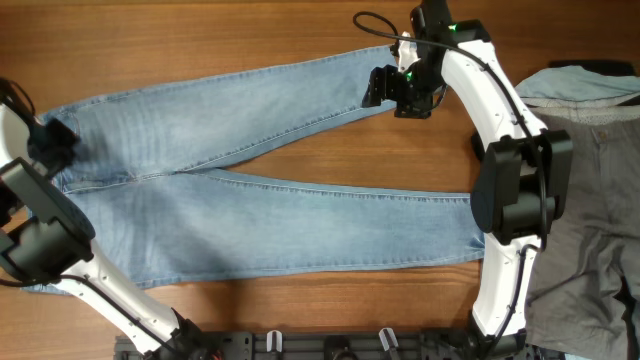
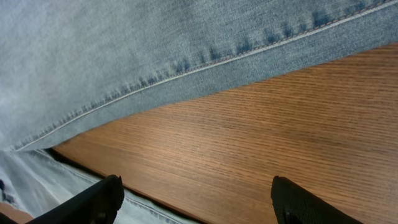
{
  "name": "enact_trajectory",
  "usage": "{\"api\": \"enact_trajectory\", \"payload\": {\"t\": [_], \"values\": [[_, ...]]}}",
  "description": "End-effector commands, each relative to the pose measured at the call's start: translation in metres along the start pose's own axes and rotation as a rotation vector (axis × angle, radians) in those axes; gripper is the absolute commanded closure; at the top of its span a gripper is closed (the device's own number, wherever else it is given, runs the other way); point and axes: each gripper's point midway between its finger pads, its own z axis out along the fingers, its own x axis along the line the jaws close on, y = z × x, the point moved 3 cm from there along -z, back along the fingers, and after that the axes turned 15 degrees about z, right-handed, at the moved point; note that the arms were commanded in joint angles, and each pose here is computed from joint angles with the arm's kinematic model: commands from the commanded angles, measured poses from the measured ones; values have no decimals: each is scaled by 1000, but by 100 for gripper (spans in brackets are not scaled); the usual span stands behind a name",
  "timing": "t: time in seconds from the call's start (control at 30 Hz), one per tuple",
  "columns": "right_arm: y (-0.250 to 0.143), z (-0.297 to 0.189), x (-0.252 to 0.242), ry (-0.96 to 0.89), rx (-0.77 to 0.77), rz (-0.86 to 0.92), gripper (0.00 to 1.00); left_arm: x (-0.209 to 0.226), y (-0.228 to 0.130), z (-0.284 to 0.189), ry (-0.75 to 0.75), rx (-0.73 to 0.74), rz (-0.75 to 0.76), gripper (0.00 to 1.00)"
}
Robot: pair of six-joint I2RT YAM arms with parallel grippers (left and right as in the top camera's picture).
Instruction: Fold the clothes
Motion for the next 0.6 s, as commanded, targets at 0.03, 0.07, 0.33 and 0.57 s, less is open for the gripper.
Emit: {"api": "enact_trajectory", "payload": {"t": [0.03,0.07,0.33,0.57], "values": [[9,-1,7,32,-37,46,18,29,-4,31,176,-61,-42,96],[10,-1,8,36,-43,45,18,31,9,36,169,-146,-70,96],[32,-3,9,17,-158,20,18,-18,90,11,-5,-536,-25,87],[6,-25,4,-22,-98,65,18,-12,102,-92,-14,-472,-5,30]]}}
